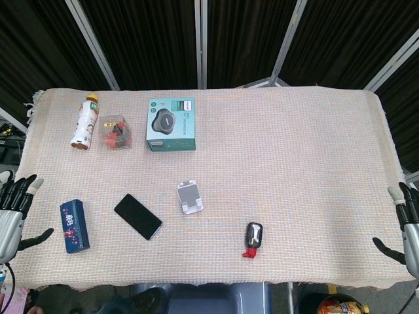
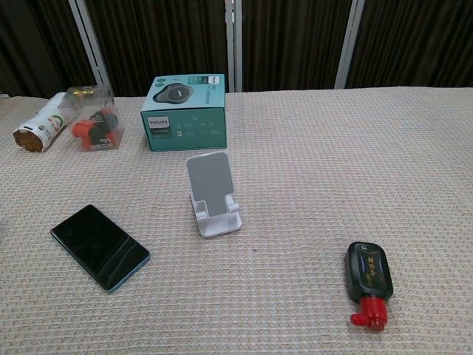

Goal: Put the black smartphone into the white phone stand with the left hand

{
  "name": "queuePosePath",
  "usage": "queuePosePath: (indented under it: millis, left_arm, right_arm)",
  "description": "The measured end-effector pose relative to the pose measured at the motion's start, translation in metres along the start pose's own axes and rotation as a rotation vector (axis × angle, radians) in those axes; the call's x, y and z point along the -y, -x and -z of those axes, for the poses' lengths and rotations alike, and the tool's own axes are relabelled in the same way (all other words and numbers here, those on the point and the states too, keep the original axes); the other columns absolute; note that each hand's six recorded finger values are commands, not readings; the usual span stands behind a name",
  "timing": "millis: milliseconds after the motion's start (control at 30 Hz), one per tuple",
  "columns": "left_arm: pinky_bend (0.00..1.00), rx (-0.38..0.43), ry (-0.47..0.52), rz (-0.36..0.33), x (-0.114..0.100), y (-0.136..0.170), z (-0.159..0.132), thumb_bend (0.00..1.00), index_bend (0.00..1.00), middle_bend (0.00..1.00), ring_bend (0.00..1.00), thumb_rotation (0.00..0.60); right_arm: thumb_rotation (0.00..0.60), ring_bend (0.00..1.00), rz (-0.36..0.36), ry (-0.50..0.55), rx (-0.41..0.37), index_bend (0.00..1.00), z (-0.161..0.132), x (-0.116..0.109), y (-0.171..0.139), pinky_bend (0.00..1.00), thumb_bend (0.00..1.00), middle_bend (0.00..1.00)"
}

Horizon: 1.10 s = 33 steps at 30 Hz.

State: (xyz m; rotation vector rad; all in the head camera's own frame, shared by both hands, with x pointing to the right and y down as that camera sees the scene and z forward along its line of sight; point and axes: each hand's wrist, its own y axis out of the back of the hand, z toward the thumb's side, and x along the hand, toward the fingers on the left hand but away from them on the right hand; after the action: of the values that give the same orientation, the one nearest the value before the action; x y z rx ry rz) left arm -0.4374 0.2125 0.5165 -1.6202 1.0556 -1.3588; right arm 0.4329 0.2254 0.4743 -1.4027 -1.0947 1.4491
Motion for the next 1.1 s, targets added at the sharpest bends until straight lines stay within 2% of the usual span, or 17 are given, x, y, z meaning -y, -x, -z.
queuePosePath:
  millis: [300, 500, 667, 767, 833, 933, 1100]
  left_arm:
    - [0.0, 0.033, 0.008, 0.027, 0.006, -0.004, -0.004, 0.0, 0.0, 0.0, 0.0, 0.6]
    - [0.0, 0.138, -0.006, 0.112, 0.024, -0.029, -0.027, 0.0, 0.0, 0.0, 0.0, 0.6]
    - [0.03, 0.293, -0.089, 0.215, 0.057, -0.061, -0.061, 0.0, 0.0, 0.0, 0.01, 0.6]
    - [0.08, 0.394, -0.161, 0.284, 0.084, -0.081, -0.082, 0.0, 0.07, 0.02, 0.07, 0.6]
    - [0.13, 0.452, -0.211, 0.318, 0.102, -0.093, -0.093, 0.0, 0.12, 0.07, 0.11, 0.6]
    - [0.17, 0.518, -0.272, 0.349, 0.123, -0.106, -0.104, 0.0, 0.15, 0.1, 0.14, 0.6]
    - [0.17, 0.589, -0.346, 0.397, 0.148, -0.112, -0.11, 0.0, 0.15, 0.1, 0.14, 0.6]
  right_arm:
    - [0.6, 0.0, -0.009, -0.001, 0.001, 0.0, -0.001, 0.001, 0.0, 0.0, 0.0, 0.0]
    - [0.6, 0.0, -0.009, -0.002, 0.022, 0.0, 0.002, 0.001, 0.002, 0.0, 0.0, 0.0]
    - [0.6, 0.0, -0.013, -0.008, 0.051, 0.0, 0.007, 0.002, 0.007, 0.0, 0.0, 0.0]
    - [0.6, 0.0, -0.022, -0.019, 0.066, 0.0, 0.01, 0.005, 0.009, 0.0, 0.0, 0.0]
    - [0.6, 0.0, -0.029, -0.026, 0.077, 0.0, 0.013, 0.007, 0.01, 0.0, 0.0, 0.0]
    - [0.6, 0.0, -0.037, -0.034, 0.095, 0.0, 0.017, 0.01, 0.012, 0.0, 0.0, 0.0]
    - [0.6, 0.0, -0.042, -0.041, 0.119, 0.0, 0.022, 0.012, 0.013, 0.0, 0.0, 0.0]
